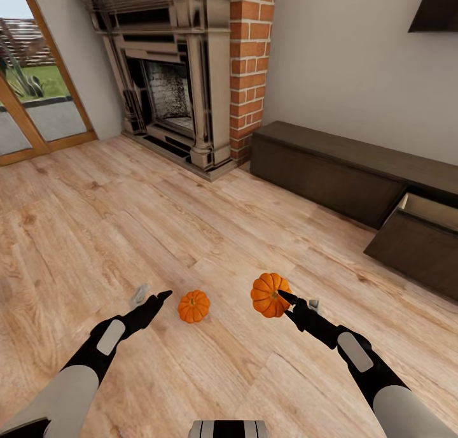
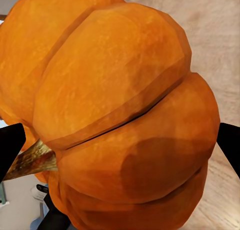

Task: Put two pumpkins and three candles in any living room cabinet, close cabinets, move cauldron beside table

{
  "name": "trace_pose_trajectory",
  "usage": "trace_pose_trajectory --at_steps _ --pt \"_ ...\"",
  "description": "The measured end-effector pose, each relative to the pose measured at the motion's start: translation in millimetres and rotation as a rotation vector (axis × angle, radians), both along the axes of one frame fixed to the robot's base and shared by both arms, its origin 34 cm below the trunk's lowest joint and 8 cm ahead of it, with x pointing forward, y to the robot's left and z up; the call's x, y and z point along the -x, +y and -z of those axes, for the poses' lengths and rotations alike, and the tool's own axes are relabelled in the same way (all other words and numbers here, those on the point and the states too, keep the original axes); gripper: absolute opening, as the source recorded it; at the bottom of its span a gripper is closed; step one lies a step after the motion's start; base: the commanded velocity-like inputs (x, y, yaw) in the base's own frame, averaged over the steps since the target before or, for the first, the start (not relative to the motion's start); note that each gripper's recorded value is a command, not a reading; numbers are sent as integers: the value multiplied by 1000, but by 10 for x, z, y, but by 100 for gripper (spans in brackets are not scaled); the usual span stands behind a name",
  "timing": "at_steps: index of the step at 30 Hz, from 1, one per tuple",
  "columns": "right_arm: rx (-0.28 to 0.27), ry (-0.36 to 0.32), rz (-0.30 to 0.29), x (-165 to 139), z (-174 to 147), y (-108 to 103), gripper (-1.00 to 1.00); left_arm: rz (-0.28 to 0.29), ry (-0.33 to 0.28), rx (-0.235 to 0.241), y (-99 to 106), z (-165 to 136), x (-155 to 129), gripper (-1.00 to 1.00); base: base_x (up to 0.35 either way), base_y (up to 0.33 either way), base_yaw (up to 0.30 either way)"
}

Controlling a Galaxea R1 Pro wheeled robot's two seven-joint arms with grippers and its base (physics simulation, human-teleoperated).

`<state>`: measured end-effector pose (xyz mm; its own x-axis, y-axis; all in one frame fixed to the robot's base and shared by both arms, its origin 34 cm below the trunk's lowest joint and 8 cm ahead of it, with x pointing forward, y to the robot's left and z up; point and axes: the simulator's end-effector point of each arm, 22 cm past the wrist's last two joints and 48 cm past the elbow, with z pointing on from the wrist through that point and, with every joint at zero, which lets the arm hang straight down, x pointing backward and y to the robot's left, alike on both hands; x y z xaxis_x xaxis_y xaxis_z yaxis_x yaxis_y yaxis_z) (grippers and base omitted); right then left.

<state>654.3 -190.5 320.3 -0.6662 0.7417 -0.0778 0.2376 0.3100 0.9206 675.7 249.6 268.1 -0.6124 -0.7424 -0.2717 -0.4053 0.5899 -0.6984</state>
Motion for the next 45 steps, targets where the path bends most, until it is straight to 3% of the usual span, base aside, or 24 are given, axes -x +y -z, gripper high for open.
trace_pose_trajectory --at_steps 8,45 --pt "0 0 0 0 -1 0 -100 -4 1 3 -39 5 -1 100 0 0 0" --pt "1 131 -7 287 778 22 -100 7 133 7 -84 809 360 100 0 0 0"
